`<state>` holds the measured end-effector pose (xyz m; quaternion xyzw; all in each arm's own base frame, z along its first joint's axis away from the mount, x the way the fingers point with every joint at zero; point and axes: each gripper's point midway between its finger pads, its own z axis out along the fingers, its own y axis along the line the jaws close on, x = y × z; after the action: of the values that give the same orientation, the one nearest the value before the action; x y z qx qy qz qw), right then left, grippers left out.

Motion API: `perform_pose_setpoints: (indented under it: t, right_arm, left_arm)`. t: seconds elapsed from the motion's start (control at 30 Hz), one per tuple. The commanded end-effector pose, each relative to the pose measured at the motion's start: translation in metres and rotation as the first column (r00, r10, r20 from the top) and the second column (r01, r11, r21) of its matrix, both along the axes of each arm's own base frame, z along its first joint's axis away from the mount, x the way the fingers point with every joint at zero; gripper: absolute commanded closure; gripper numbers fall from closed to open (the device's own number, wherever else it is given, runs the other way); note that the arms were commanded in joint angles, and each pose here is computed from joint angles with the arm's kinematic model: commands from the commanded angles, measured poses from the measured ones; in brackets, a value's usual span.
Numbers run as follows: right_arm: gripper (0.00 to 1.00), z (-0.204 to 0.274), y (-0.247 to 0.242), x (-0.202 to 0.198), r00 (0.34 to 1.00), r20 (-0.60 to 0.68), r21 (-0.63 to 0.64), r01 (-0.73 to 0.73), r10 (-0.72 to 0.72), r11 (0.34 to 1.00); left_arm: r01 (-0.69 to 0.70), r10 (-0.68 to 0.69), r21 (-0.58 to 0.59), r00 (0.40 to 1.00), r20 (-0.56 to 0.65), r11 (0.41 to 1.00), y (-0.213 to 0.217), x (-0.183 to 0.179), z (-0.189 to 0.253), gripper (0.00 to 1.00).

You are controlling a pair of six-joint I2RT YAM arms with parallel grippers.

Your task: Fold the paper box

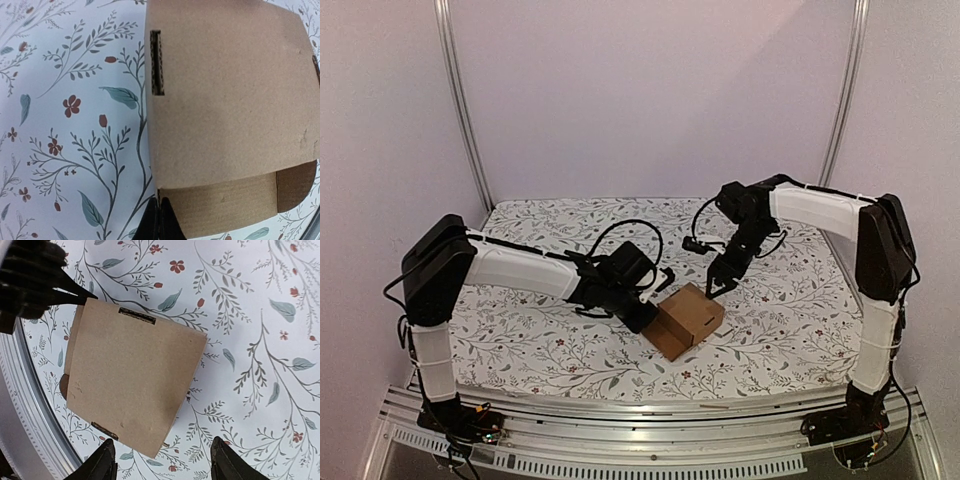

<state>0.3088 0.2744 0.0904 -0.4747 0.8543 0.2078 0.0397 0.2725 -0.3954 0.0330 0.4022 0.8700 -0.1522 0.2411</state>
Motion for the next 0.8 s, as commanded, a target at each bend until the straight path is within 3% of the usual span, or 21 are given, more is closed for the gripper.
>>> perform_pose_setpoints:
  t: [0.0, 0.1, 0.13, 0.17, 0.3, 0.37, 0.47, 0.5, 0.63, 0.77]
  right_arm:
    - [0.37, 0.049, -0.020, 0.011, 0.971, 0.212, -0.041, -0.107, 0.113, 0.993]
    - [0.33, 0.061, -0.021, 0.003, 0.954, 0.244, -0.022, -0.175, 0.175, 0.984]
    - [0.24, 0.063, -0.018, 0.000, 0.948, 0.260, 0.005, -0.194, 0.186, 0.981]
    - [0.04, 0.074, -0.015, -0.002, 0.931, 0.310, 0.045, -0.215, 0.191, 0.976]
    - [0.01, 0.121, -0.011, 0.010, 0.848, 0.527, 0.181, -0.173, 0.053, 0.968]
    - [0.01, 0.138, -0.009, 0.006, 0.874, 0.484, 0.275, -0.118, -0.031, 0.954]
    - [0.01, 0.140, -0.001, -0.027, 0.921, 0.386, 0.370, -0.200, 0.046, 0.907]
    - [0.05, 0.134, -0.002, -0.041, 0.921, 0.374, 0.349, -0.247, 0.107, 0.904]
    - [0.12, 0.083, -0.005, -0.064, 0.734, 0.560, 0.051, -0.493, 0.384, 0.868]
    - [0.16, 0.056, 0.001, -0.069, 0.623, 0.602, -0.097, -0.564, 0.500, 0.820]
  left_arm:
    - [0.035, -0.035, -0.023, 0.999, -0.001, 0.999, -0.012, -0.002, 0.001, 1.00]
    - [0.038, -0.038, -0.026, 0.999, -0.008, 0.999, -0.014, -0.001, 0.001, 1.00]
    - [0.039, -0.039, -0.024, 0.999, -0.011, 0.999, -0.014, -0.001, 0.001, 1.00]
    - [0.040, -0.040, -0.023, 0.999, -0.013, 0.999, -0.014, -0.001, 0.001, 1.00]
    - [0.042, -0.042, -0.016, 0.999, -0.024, 0.999, -0.013, 0.000, 0.001, 1.00]
    - [0.046, -0.046, -0.015, 0.998, -0.030, 0.999, -0.013, -0.001, 0.001, 1.00]
    - [0.050, -0.051, -0.011, 0.998, -0.032, 0.999, -0.014, 0.000, 0.003, 1.00]
    - [0.051, -0.051, -0.009, 0.998, -0.034, 0.999, -0.014, 0.000, 0.003, 1.00]
    - [0.055, -0.055, -0.007, 0.998, -0.037, 0.998, -0.014, 0.000, 0.003, 1.00]
    - [0.056, -0.056, -0.005, 0.997, -0.050, 0.998, -0.015, 0.000, 0.000, 1.00]
